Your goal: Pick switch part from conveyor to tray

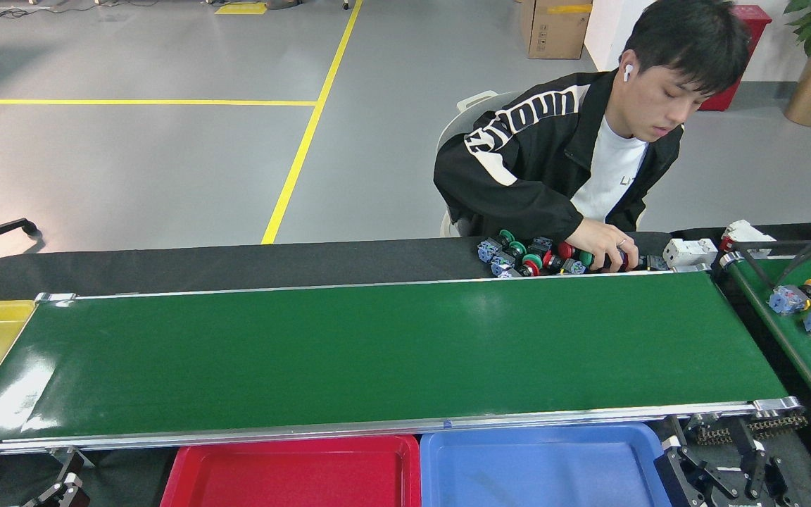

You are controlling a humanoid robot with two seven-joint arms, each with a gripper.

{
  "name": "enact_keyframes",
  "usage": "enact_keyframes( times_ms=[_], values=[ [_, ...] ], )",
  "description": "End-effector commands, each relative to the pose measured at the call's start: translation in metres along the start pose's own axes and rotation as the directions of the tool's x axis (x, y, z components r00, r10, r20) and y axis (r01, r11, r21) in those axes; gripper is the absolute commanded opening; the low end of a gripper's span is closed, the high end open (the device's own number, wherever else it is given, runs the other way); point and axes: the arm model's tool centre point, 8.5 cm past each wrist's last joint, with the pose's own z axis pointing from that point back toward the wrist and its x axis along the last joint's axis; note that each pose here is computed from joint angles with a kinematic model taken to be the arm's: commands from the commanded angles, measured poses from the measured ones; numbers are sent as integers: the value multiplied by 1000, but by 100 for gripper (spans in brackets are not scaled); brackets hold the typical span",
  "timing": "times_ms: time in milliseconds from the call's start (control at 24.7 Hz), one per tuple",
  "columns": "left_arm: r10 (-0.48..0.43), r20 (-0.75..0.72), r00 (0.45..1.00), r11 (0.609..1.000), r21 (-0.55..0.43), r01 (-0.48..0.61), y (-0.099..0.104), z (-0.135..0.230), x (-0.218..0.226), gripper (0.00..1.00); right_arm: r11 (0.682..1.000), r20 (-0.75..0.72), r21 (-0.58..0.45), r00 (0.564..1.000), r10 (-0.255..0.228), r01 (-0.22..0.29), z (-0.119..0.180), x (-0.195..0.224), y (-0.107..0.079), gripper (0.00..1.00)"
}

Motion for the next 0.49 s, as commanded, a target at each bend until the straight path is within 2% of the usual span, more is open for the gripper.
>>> enact_keyframes(
  times_ms=[0,446],
  values=[
    [-8,0,1000,999,36,8,11,-3,-1,100,1000,15,-11,1000,11,-11,-4,-1,-5,99],
    [-9,2,1000,999,43,9,13,-4,-1,100,1000,-1,-4,1000,6,-6,-6,-2,0,99]
  ],
)
